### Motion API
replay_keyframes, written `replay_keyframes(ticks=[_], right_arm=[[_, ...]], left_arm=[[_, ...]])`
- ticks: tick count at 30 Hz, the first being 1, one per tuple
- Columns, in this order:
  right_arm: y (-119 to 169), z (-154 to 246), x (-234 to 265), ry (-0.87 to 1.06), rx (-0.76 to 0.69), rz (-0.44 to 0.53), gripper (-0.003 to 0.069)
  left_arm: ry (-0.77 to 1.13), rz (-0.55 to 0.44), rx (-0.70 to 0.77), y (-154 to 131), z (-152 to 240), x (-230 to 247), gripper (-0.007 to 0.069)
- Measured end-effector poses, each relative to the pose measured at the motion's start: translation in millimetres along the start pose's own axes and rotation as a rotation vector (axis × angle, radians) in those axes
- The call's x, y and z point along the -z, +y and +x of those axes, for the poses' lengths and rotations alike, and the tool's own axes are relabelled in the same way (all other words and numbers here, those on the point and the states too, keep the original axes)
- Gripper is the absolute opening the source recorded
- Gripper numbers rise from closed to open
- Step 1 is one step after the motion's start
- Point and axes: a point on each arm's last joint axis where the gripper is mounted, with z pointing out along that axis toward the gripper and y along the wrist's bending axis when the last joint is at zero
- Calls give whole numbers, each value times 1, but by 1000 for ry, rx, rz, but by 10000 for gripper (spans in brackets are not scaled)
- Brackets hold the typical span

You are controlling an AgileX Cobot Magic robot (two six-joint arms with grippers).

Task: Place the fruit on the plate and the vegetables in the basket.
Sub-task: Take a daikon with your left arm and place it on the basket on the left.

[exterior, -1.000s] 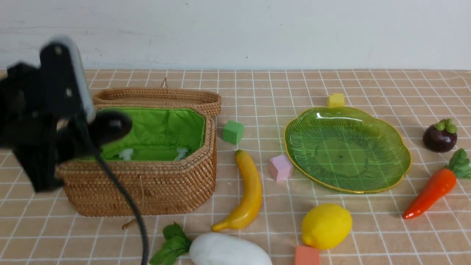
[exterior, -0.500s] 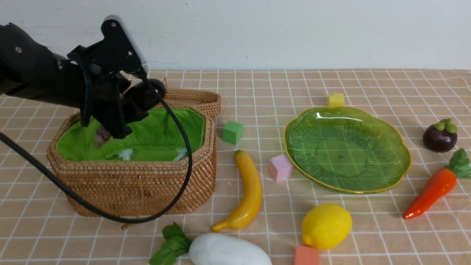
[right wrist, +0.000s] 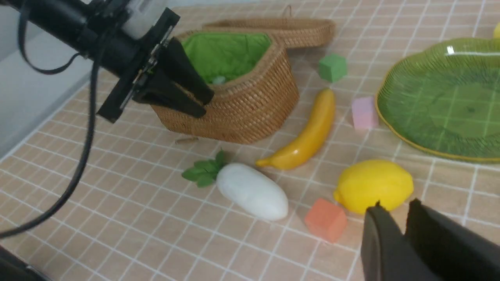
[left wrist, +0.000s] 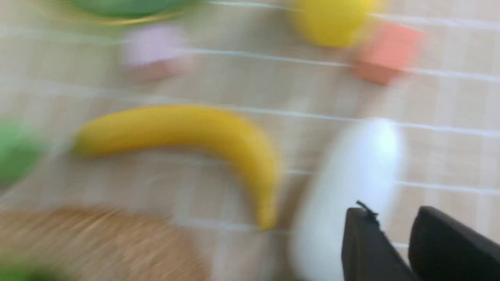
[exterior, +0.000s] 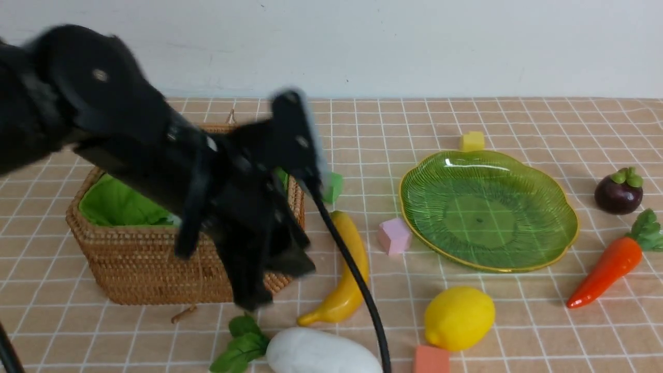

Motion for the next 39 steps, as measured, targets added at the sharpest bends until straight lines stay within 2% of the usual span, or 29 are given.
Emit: replay_keyframes(ticks=[3,6,7,8,10,11,12,14,18,20,21,22,23,29,31,34,37,39], right_arm=[[-1,3,0,33,-2,13,121],[-2,7,-2,60,-7,16,123],[-2,8,-3,61,-7,18,124],[-2,8,-3,67,-7,19,125],[-2,9,-3,71,-9,18,127],[-2,9,-3,71,-9,19,127],[-2,9,-3,73,-9,19,129],[-3,10,-3,84,-10,23,130],[-2,11,-3,97,-14,22,133],[-2,12,-3,102,-17,21,135],[-2,12,-3,102,-18,20,135],[-2,12,-3,104,-19,19,137],[-2,12,-3,106,-20,18,138],[-2,12,-3,109,-20,19,141],[-2,12,-3,109,-21,19,143],[-2,11,-3,98,-24,14,144],[-1,10,-3,84,-24,7,144],[0,8,-3,65,-24,-2,144]], left_arm=[[102,34,-134,-21,-17,-30,165],[167,14,-203,-35,-30,-62,288],[167,14,-203,-35,-30,-62,288],[196,-1,-221,-37,-32,-78,391],[231,-11,-253,-39,-31,-97,501],[236,-13,-259,-38,-31,-101,511],[257,-20,-276,-36,-27,-114,572],[293,-26,-306,-31,-20,-133,629],[352,7,-317,-30,-8,-156,624],[354,7,-319,-29,-8,-158,554],[356,9,-319,-29,-8,-158,554],[358,12,-317,-29,-8,-158,477],[356,10,-317,-29,-9,-158,458],[322,-25,-285,-22,-22,-148,465],[293,-53,-242,-17,-33,-135,465],[217,-134,-152,-7,-61,-89,465],[192,-187,-132,-1,-74,-56,465],[194,-273,-132,11,-78,-21,465]])
